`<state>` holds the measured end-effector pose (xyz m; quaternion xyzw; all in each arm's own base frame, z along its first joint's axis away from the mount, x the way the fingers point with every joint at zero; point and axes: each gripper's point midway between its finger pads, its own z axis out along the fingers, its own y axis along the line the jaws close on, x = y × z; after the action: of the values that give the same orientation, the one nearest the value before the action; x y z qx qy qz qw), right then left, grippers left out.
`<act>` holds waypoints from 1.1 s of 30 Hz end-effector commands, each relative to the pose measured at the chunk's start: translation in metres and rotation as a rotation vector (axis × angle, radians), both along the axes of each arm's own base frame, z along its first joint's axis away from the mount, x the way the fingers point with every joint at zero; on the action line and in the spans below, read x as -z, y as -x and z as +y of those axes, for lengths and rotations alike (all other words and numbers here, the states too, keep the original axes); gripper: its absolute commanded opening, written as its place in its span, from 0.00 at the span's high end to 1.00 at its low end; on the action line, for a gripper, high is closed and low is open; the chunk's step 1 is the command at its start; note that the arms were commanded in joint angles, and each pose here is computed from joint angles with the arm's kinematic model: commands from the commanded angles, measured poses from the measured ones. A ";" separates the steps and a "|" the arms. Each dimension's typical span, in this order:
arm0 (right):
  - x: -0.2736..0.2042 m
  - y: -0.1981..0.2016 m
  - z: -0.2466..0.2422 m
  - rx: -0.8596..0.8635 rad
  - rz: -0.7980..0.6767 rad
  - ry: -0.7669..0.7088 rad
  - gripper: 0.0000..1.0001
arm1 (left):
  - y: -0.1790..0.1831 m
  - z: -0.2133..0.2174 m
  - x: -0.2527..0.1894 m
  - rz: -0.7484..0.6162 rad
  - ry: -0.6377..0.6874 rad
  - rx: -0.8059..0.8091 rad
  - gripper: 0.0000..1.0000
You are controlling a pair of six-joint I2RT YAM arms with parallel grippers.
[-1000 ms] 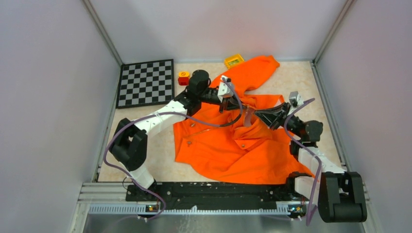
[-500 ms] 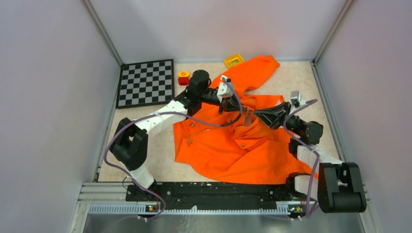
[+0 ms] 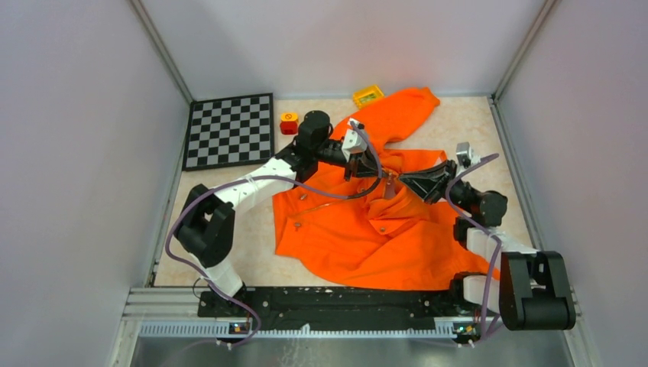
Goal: Zip up the jacket
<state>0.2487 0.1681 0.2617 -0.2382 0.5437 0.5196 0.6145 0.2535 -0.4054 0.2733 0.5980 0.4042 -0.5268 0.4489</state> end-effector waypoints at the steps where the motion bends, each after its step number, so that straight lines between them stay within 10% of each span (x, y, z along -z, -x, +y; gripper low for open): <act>1: -0.030 0.009 -0.001 -0.002 -0.199 -0.001 1.00 | 0.003 -0.004 -0.011 -0.022 0.030 0.041 1.00; 33: -0.029 0.004 -0.005 0.053 -0.207 0.004 1.00 | 0.006 -0.006 -0.006 -0.007 0.015 0.046 1.00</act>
<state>0.2488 0.1675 0.2643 -0.2420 0.5375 0.5143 0.6229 0.2540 -0.4110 0.2543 0.5960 0.4171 -0.5378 0.4260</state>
